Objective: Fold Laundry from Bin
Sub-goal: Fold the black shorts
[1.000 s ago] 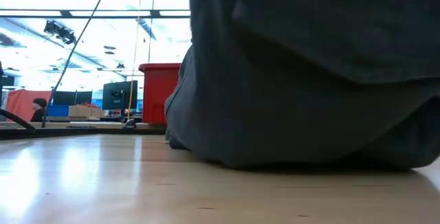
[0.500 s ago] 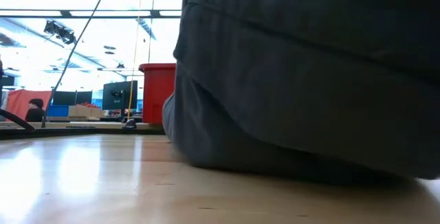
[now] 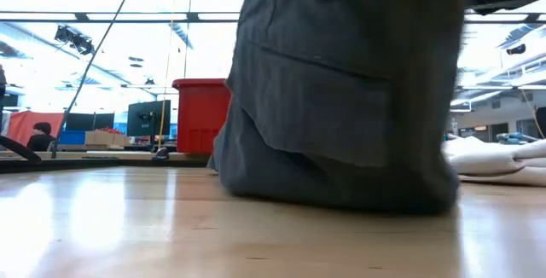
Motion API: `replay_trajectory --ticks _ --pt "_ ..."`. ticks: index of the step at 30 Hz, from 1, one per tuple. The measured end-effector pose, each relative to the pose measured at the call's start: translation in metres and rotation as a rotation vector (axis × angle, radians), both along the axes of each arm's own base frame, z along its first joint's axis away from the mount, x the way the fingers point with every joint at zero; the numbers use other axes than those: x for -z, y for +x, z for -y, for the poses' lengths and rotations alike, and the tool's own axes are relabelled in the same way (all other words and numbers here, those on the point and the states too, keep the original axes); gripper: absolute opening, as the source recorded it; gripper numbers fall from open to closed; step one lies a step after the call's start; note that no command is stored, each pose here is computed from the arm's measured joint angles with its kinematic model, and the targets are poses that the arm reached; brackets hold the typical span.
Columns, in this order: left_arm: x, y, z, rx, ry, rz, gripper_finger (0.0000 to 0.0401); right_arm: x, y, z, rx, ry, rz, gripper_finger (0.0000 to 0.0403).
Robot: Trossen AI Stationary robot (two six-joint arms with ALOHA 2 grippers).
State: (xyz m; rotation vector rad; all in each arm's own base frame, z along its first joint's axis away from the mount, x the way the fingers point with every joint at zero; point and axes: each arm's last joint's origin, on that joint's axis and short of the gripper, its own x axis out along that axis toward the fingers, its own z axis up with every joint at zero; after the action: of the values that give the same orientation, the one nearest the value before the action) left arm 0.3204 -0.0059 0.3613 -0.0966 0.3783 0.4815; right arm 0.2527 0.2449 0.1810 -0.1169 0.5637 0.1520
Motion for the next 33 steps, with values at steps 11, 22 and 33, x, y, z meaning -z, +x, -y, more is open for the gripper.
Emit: replay_trajectory --ticks 11,22,33 --pt "0.004 0.002 -0.037 -0.129 -0.025 0.004 0.0009 0.015 0.045 0.014 0.186 0.066 0.207 0.0273" --pt "0.006 0.001 -0.046 -0.156 -0.023 -0.018 0.0009 0.039 0.092 0.010 0.129 -0.001 0.292 0.0272" --pt "0.007 0.000 -0.046 -0.154 -0.021 -0.031 0.0009 0.040 0.110 0.009 0.338 -0.158 0.349 0.0237"
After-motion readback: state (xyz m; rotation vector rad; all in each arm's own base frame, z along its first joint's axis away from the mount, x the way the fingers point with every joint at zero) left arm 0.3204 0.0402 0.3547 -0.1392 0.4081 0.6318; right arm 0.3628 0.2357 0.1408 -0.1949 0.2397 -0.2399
